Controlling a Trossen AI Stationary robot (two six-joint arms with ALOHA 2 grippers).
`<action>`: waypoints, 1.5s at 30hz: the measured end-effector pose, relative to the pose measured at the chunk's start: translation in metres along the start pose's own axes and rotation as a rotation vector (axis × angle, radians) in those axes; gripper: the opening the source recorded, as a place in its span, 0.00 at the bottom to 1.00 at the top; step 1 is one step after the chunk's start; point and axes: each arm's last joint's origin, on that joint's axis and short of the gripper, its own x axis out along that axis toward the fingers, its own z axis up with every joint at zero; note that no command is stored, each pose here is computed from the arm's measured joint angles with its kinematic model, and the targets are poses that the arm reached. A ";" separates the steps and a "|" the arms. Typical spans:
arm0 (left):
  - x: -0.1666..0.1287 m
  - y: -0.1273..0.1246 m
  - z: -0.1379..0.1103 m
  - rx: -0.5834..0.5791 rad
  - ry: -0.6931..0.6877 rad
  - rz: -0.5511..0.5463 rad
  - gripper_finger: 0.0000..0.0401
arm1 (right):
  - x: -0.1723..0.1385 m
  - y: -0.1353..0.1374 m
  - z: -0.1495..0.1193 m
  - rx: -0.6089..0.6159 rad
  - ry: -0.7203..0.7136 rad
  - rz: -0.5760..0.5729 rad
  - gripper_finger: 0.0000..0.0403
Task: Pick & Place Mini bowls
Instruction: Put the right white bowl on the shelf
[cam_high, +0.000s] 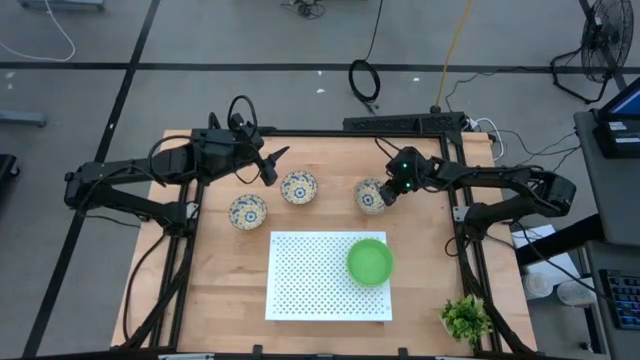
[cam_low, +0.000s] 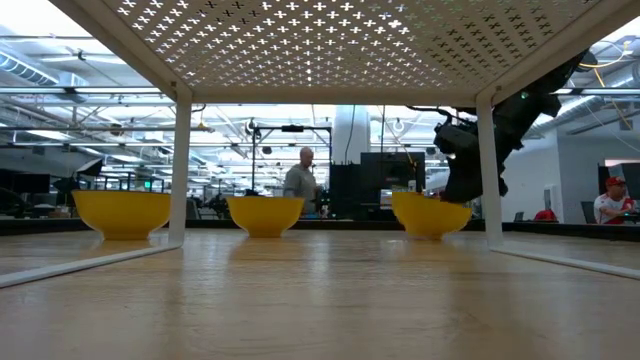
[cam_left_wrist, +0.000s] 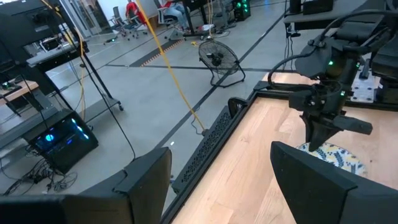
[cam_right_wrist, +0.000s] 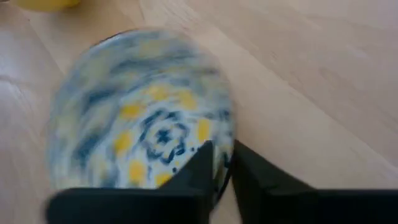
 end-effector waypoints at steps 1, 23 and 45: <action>0.000 0.000 0.000 0.000 0.000 0.000 0.68 | 0.000 0.000 0.000 -0.008 -0.002 0.006 0.03; 0.000 0.000 0.000 0.000 0.000 0.000 0.68 | -0.068 0.064 0.047 -0.351 -0.846 0.119 0.00; 0.019 -0.014 0.008 -0.308 -0.097 -0.144 0.68 | -0.055 0.106 0.040 -0.679 -1.059 0.008 0.00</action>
